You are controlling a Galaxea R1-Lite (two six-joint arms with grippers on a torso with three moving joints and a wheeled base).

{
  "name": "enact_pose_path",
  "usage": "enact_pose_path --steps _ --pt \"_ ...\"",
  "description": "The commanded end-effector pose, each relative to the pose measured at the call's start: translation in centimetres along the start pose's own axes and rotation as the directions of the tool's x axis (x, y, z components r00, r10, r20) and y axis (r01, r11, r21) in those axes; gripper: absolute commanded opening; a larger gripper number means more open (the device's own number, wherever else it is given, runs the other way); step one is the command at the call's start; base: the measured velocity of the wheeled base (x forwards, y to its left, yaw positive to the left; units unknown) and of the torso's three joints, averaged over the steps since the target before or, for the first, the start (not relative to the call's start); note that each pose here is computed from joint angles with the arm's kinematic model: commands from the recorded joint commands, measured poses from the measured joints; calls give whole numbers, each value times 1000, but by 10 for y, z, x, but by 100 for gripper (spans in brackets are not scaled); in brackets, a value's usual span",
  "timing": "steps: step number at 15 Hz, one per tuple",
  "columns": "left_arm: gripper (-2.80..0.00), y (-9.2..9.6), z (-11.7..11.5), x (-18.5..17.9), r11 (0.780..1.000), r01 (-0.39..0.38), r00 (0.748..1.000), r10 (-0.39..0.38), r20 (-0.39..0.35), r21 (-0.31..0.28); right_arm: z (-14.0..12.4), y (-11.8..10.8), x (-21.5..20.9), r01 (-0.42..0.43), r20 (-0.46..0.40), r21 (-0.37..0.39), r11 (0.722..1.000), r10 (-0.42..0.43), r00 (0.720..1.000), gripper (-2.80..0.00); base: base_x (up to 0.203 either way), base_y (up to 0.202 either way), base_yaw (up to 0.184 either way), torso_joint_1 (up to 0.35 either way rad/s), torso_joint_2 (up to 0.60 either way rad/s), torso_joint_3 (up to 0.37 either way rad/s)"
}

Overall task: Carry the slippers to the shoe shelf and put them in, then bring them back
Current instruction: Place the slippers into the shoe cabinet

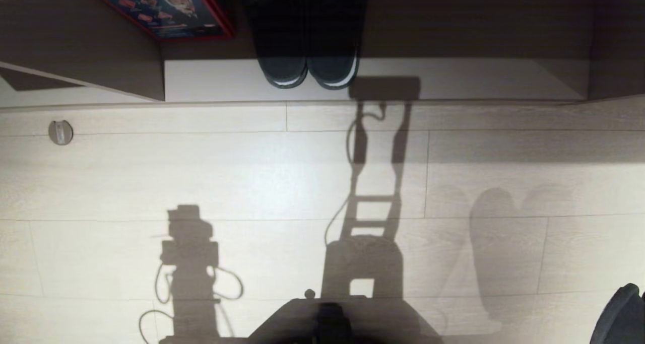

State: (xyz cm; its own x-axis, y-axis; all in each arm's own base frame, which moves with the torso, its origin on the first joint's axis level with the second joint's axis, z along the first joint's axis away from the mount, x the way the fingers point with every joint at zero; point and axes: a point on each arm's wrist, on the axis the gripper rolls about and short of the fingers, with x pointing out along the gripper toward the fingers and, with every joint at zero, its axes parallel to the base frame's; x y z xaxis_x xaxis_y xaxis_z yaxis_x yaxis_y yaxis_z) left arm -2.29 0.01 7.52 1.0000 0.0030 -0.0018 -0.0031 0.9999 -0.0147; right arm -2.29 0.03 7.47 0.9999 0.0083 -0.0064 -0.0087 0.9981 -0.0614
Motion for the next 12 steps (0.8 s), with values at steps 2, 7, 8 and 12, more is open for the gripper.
enact_pose_path --steps 2,7,8,12 --pt "-280 0 0 0 1000 0 1000 0 -1 -1 0 0 0 -1 2 -3 1000 1 1000 -280 0 0 0 8 5 -192" --pt "-280 0 0 0 1000 0 1000 0 -1 -1 0 0 0 -1 2 -3 1000 1 1000 -280 0 0 0 2 2 -97" --pt "-280 0 0 0 1000 0 1000 0 -1 -1 0 0 0 -1 2 -3 1000 1 1000 -280 0 0 0 0 0 0" --pt "-280 0 0 0 1000 0 1000 0 -1 2 1 0 0 -7 11 -7 1000 7 1000 -280 0 0 0 0 0 0"
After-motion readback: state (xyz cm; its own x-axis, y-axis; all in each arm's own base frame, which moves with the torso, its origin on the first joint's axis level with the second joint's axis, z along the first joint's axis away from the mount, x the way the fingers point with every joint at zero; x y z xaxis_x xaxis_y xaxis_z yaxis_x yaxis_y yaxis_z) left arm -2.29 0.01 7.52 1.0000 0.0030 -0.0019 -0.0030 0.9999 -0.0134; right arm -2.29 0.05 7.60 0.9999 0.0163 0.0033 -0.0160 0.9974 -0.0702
